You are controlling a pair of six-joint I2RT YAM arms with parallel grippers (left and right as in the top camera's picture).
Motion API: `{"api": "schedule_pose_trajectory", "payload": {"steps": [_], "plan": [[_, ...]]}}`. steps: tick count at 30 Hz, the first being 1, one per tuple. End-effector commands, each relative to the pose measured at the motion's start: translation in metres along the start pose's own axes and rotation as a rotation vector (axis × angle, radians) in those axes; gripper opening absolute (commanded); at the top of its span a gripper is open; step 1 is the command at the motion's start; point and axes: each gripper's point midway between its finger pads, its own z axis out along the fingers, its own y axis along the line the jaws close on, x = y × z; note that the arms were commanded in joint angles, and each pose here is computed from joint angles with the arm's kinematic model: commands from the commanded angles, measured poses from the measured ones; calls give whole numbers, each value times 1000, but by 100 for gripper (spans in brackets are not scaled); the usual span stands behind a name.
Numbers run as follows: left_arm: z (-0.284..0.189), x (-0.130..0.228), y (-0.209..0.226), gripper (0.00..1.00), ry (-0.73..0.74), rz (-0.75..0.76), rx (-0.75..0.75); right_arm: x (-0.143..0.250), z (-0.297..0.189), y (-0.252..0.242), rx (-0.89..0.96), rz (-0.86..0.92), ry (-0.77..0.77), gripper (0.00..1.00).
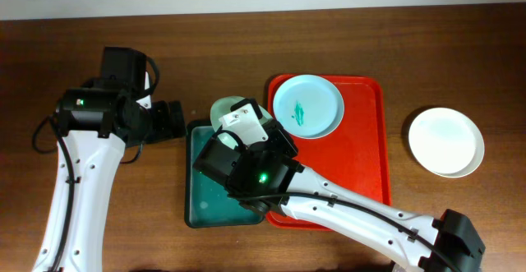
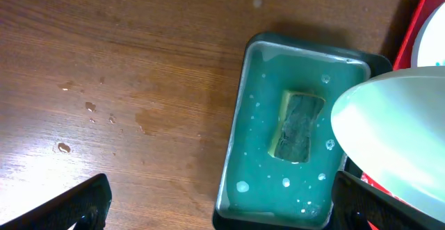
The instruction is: Clean dirty plates on tray and stack at the side
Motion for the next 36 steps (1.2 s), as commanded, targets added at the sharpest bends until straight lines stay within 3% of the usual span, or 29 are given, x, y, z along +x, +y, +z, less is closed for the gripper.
{"api": "schedule_pose_trajectory", "payload": {"steps": [1,17,20,24,26,30,32,34,36], "plan": [[-4,-1,1,99,-17,-4,0,-12,-8,-14,5,46,-29,4],[-4,-1,1,99,-17,-5,0,-12,-8,-14,5,46,-29,4],[-4,-1,1,99,-17,-4,0,-35,-26,-40,33,100,-76,4],[-4,-1,1,99,-17,-4,0,-26,-23,-30,-46,136,-25,4],[-4,-1,1,99,-17,-5,0,-26,-36,-27,-214,269,61,4],[-4,-1,1,99,-17,-4,0,-43,-53,-85,-441,501,166,4],[-4,-1,1,99,-17,-5,0,-38,-62,-142,-544,667,182,4],[-4,-1,1,99,-17,-4,0,19,-48,-231,-369,843,270,4],[-4,-1,1,99,-16,-4,0,56,-40,-255,-314,879,375,4]]}}
